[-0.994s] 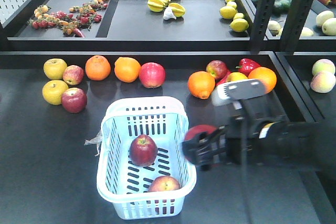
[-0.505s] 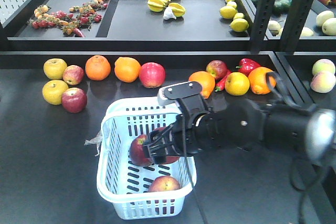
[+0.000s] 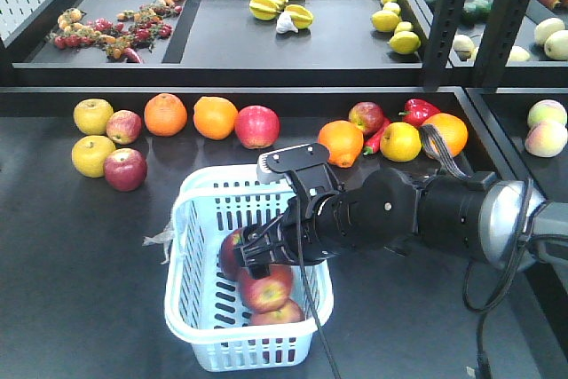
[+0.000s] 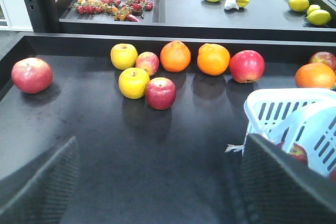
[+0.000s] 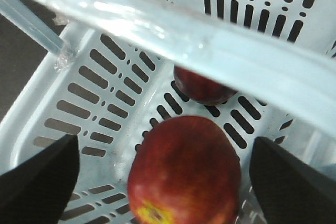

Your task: Pick three apples into basket with both arms

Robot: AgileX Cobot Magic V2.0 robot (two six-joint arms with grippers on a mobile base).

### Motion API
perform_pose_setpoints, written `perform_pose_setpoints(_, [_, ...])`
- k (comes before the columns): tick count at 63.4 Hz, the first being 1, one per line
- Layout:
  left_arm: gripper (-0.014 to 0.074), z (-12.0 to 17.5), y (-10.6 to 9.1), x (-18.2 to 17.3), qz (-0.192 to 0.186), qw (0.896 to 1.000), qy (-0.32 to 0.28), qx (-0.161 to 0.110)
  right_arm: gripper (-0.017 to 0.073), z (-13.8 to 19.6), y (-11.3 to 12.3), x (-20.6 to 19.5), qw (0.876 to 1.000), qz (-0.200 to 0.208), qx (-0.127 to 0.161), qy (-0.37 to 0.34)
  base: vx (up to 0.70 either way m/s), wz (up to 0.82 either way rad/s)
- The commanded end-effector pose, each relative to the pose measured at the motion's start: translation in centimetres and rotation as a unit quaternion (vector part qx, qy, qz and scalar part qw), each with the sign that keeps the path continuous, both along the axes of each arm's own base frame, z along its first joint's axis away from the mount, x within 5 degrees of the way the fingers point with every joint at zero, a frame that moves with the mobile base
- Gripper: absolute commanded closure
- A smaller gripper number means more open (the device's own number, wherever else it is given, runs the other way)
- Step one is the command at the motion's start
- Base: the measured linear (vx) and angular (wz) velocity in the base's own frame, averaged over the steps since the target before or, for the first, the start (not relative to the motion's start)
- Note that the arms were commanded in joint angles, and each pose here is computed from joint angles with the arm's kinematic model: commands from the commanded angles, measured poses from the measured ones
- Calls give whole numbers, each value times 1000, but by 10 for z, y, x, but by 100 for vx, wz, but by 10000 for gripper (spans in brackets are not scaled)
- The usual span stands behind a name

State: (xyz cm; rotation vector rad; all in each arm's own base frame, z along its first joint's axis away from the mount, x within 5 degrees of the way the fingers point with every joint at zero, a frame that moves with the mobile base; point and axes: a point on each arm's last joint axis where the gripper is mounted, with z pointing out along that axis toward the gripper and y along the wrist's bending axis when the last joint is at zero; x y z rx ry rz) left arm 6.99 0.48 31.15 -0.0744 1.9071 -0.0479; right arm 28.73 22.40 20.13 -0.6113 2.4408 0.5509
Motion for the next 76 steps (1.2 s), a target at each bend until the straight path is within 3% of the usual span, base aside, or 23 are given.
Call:
perform_pose_setpoints(1, [1, 11, -2, 2, -9, 999, -35, -1, -90, 28, 1, 5, 998, -9, 28, -52, 0, 0])
perform_pose_setpoints(27, [1, 11, -2, 2, -9, 999, -35, -1, -71, 37, -10, -3, 1000, 10, 13, -19, 0, 0])
perform_pose_setpoints(35, [1, 11, -2, 2, -9, 999, -35, -1, -62, 50, -39, 0, 1000, -15, 2, 2, 0, 0])
perform_pose_setpoints(51, [1, 11, -2, 2, -9, 999, -35, -1, -28, 77, -121, -7, 995, -89, -45, 4, 0, 0])
perform_pose_setpoints(65, [1, 11, -2, 2, -9, 999, -35, -1, -26, 84, -194, -39, 977, -200, -77, -6, 0, 0])
perform_pose_setpoints(76, [1, 11, -2, 2, -9, 999, -35, -1, -26, 79, -222, -76, 965, -247, -86, -24, 0, 0])
